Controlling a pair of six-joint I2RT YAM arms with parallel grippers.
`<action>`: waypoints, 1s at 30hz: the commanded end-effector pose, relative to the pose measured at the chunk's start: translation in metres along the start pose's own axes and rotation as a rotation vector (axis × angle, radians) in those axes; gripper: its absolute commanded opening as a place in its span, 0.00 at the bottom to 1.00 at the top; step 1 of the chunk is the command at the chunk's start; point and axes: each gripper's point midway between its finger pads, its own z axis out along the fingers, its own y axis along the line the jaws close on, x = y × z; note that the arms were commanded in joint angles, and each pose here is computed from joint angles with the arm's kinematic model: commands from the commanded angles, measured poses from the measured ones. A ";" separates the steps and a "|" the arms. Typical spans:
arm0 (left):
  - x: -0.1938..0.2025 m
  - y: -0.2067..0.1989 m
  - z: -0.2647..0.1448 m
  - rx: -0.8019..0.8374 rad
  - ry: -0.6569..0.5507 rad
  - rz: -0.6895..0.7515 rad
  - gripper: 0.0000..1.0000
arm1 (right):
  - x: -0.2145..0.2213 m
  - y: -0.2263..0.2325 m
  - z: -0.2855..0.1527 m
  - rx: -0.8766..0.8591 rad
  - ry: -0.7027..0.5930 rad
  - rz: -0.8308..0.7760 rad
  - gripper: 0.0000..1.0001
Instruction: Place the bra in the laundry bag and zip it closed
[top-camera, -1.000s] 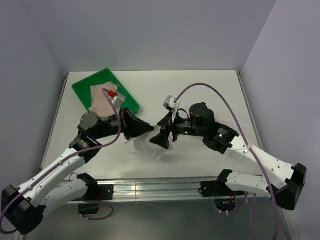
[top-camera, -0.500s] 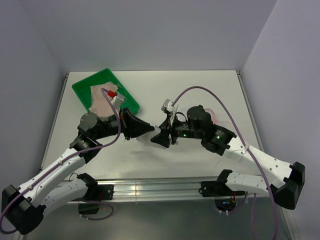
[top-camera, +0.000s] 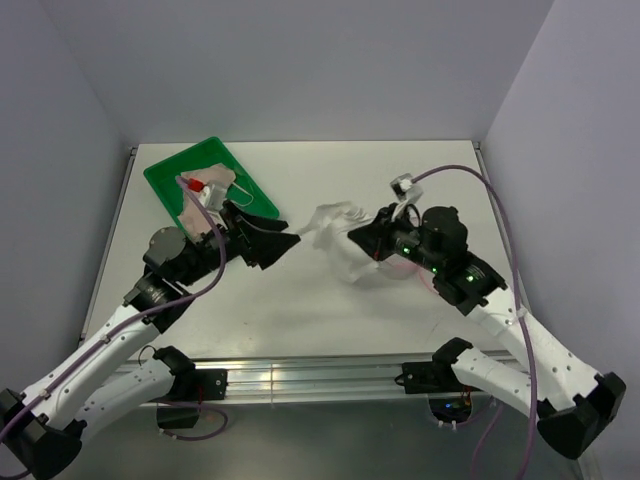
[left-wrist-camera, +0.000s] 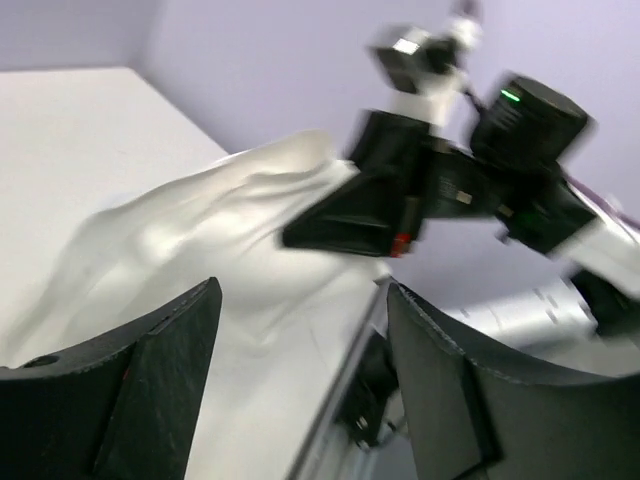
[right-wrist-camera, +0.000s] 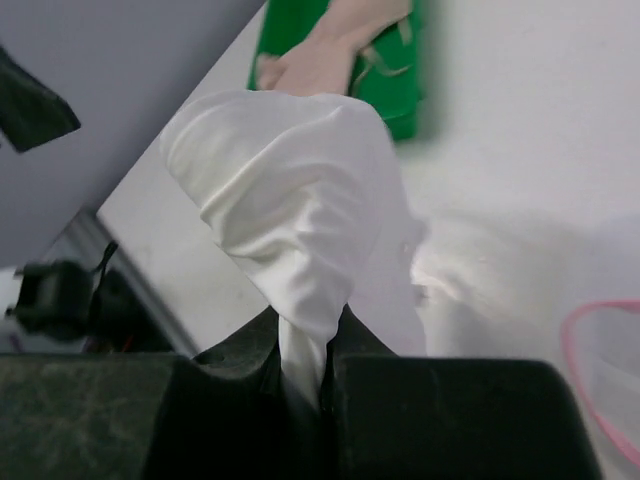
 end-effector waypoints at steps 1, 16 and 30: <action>-0.022 0.046 -0.005 -0.269 -0.124 0.011 0.72 | -0.046 -0.022 -0.030 0.163 -0.210 0.080 0.00; 0.072 0.116 0.111 -0.269 0.120 -0.124 0.58 | -0.104 -0.064 -0.135 0.563 -0.537 0.081 0.00; 0.145 0.134 0.214 -0.099 0.410 0.096 0.66 | -0.091 -0.073 -0.161 0.634 -0.551 0.066 0.00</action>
